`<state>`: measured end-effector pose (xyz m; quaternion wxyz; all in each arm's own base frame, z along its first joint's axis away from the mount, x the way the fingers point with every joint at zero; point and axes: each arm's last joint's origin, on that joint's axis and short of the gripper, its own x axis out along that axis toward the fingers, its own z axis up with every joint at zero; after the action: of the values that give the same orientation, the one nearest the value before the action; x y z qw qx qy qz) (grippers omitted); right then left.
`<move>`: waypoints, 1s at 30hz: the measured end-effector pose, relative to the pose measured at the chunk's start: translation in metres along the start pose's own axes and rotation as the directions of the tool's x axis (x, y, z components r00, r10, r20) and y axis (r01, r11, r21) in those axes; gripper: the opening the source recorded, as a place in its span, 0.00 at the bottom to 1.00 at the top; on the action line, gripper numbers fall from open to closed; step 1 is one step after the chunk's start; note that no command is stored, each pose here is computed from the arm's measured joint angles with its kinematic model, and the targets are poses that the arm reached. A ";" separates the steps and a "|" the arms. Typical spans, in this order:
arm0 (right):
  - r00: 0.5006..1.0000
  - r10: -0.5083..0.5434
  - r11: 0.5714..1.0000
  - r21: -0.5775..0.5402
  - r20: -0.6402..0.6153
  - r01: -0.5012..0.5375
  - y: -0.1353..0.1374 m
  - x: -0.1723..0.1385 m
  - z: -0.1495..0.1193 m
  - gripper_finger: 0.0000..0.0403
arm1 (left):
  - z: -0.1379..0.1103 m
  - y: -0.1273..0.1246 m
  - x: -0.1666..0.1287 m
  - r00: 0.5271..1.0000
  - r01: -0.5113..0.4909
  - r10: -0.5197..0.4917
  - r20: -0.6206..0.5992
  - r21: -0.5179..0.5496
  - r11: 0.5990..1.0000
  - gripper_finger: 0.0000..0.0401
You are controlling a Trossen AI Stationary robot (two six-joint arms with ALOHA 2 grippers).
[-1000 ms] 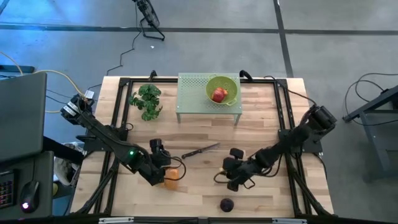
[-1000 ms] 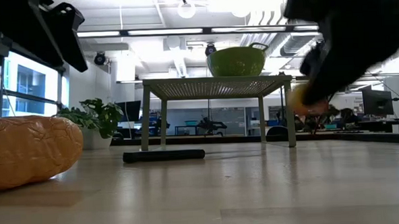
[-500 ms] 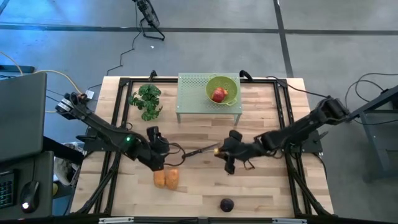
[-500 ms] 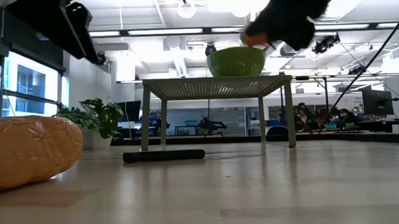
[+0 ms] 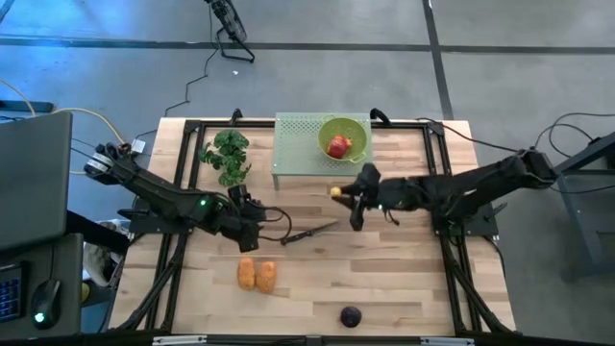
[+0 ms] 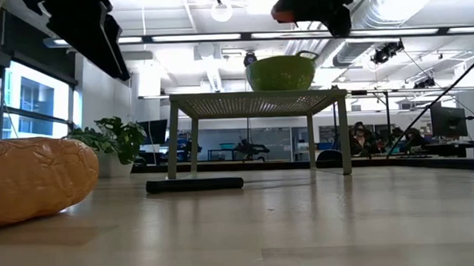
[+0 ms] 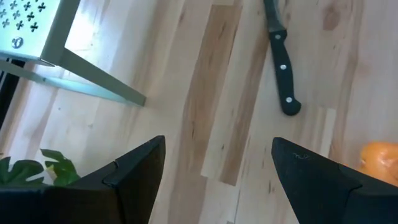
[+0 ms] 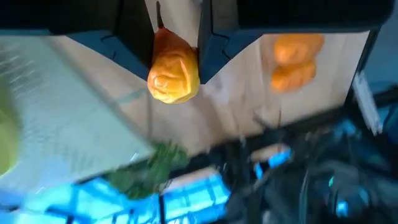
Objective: Pick & Place Fruit
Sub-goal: Put the orange peach into the green strainer bowl on the shelf
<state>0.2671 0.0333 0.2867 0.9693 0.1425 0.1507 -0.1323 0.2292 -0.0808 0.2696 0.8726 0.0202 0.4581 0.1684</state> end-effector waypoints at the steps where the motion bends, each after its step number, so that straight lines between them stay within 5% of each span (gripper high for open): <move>1: 1.000 -0.011 1.000 0.006 0.016 0.011 -0.004 -0.001 0.004 0.22 | 0.001 0.001 0.001 1.000 -0.003 0.003 -0.002 0.000 1.000 0.72; 16: 0.958 -0.248 0.968 0.063 0.142 0.242 -0.073 -0.008 0.040 0.21 | 0.003 0.007 0.004 1.000 -0.012 0.012 -0.009 -0.020 1.000 0.72; 30: 0.936 -0.343 0.939 0.073 0.077 0.337 -0.109 0.000 0.040 0.22 | 0.003 0.005 0.004 0.999 0.029 -0.030 -0.025 -0.034 0.999 0.72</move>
<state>0.2444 -0.0802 0.2973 0.9330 0.1365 0.1259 -0.3084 0.2327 -0.0739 0.2690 0.8693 -0.0036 0.4665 0.1634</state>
